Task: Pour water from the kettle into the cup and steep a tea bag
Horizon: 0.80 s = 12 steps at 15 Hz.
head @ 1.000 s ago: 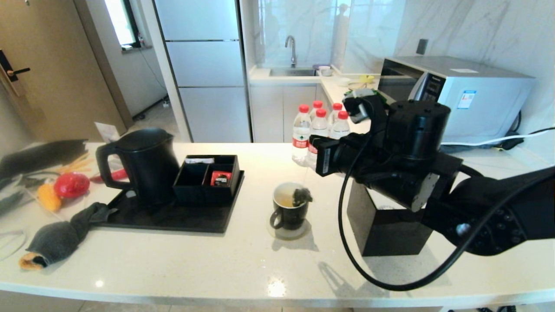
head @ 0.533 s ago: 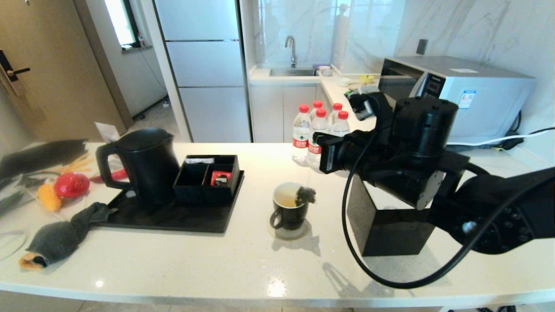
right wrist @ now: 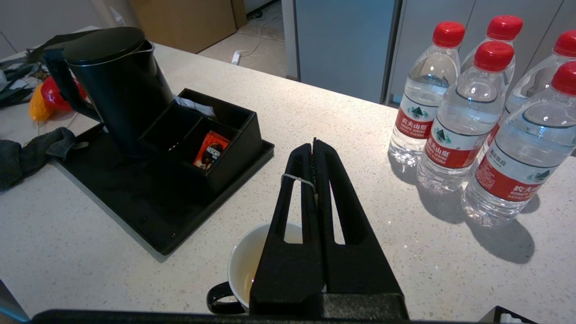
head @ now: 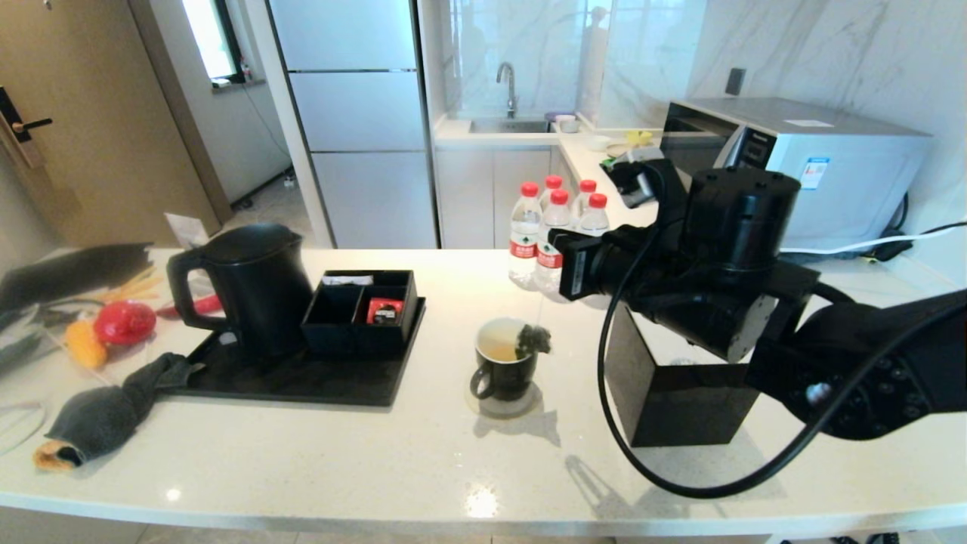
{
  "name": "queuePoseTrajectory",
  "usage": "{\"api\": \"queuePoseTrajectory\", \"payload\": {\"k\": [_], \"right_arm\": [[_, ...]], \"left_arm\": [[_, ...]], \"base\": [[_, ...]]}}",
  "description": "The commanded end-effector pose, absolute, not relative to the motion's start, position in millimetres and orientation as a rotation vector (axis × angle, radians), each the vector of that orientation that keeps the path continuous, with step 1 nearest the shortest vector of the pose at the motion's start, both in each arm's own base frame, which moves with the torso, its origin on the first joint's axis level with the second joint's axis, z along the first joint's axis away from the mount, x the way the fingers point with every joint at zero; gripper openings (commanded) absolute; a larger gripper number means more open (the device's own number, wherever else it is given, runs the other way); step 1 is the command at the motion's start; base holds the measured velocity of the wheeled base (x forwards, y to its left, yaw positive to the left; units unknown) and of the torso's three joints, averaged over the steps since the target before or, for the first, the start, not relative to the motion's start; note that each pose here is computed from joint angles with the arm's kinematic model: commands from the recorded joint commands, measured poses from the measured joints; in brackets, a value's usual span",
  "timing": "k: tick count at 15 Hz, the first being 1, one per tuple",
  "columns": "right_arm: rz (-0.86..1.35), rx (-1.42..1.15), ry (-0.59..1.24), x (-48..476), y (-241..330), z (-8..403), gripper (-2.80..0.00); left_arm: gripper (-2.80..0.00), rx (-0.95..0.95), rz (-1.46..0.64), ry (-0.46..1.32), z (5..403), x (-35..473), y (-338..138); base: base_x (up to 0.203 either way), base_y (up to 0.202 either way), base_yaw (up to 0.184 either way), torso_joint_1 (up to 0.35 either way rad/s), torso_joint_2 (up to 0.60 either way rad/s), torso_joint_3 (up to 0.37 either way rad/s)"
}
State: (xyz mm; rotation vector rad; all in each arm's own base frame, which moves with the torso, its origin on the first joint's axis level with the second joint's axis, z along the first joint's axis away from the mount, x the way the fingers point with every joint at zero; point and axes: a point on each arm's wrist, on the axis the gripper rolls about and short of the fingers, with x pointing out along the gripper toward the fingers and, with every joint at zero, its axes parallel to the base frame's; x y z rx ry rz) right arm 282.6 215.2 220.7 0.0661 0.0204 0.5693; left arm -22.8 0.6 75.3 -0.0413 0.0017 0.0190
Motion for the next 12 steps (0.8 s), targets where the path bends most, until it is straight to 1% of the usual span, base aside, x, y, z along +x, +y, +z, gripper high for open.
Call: {"api": "queuePoseTrajectory", "payload": {"k": [1,7,12], "right_arm": [[0.566,0.069,0.016,283.6,214.1,221.2,-2.8],[0.561,0.067,0.019,284.7,213.3,220.4,-2.8],[0.52,0.076,-0.013,290.2,200.7,229.7,-2.8]], "left_arm": [[-2.8,-0.041,0.02,0.001,75.3,-22.8,0.6],[-2.8,-0.043,0.02,0.001,75.3,-22.8,0.6],[-2.8,-0.041,0.02,0.001,75.3,-22.8,0.6]], "base": [[0.0,0.0,0.0,0.0,0.0,0.0],[0.0,0.0,0.0,0.0,0.0,0.0],[0.0,0.0,0.0,0.0,0.0,0.0]]}}
